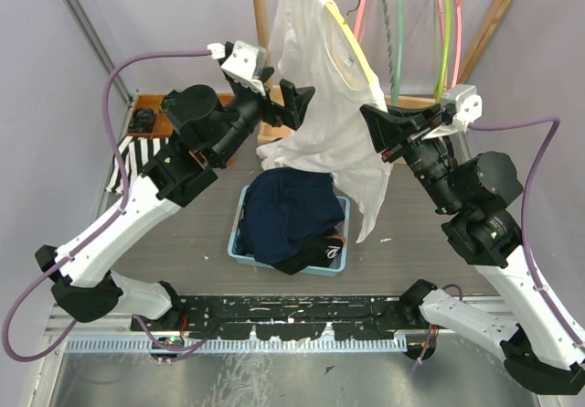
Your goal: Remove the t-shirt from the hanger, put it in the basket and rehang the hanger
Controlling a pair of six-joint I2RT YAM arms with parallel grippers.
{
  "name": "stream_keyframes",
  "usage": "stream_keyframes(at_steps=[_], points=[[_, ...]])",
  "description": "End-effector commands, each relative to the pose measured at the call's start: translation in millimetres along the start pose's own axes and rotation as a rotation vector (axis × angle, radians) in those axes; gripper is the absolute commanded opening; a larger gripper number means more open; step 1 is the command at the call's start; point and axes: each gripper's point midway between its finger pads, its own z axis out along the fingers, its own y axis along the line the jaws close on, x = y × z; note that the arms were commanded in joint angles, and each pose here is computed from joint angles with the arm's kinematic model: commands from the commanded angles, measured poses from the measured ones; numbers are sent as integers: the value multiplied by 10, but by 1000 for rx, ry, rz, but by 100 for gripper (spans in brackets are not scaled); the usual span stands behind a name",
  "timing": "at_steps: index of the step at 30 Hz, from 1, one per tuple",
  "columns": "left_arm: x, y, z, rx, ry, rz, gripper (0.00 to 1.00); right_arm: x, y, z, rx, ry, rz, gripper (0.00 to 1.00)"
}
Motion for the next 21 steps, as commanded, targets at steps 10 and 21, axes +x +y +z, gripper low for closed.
stream_keyframes(at_steps=[10,21], points=[[-434,205,315,4,-139,-46,98,-306,113,-198,-68,-150,35,1],[-303,245,608,46,-107,-69,98,-186,131,-186,-80,-124,38,1]])
